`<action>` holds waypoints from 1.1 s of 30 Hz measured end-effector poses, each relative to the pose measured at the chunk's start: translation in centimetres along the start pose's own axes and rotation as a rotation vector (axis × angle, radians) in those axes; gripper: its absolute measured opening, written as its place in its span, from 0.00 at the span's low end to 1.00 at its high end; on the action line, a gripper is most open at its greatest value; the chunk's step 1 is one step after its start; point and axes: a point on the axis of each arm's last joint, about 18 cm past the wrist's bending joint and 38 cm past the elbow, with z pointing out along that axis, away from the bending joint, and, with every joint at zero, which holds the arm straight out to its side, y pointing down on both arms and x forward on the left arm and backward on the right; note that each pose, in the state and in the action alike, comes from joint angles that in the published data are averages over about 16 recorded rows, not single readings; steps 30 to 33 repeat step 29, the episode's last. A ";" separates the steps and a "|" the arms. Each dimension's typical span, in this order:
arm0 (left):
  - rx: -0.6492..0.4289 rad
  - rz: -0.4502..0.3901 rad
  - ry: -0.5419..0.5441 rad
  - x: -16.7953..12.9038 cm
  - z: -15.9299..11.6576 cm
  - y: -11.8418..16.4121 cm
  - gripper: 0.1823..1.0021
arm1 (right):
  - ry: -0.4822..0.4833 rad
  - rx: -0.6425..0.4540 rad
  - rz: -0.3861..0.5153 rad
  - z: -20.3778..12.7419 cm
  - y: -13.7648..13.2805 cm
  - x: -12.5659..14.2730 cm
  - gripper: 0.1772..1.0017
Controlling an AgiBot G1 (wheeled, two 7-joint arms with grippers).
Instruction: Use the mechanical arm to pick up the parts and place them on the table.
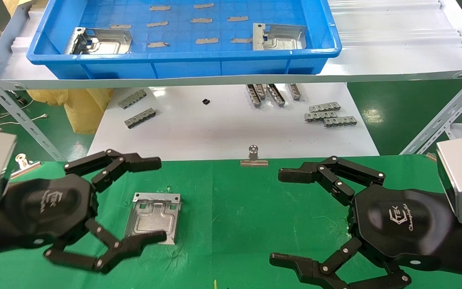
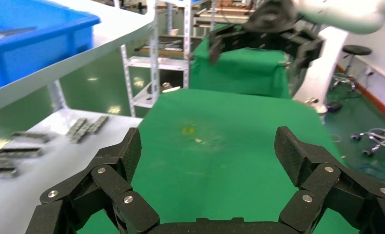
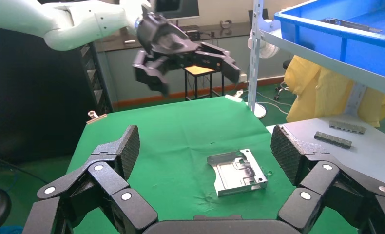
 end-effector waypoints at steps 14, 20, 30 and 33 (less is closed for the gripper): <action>0.002 -0.005 0.064 3.0 0.2 -1.7 1.00 | 0.001 0.000 0.000 0.0 0.0 0.0 1.00; 0.003 -0.006 0.061 2.9 0.2 -1.6 1.00 | 0.001 0.000 0.000 0.0 0.0 0.0 1.00; 0.003 -0.008 0.056 2.7 0.2 -1.5 1.00 | 0.001 0.000 0.000 0.0 0.0 0.0 1.00; 0.003 -0.008 0.056 2.7 0.2 -1.5 1.00 | 0.001 0.000 0.000 0.0 0.0 0.0 1.00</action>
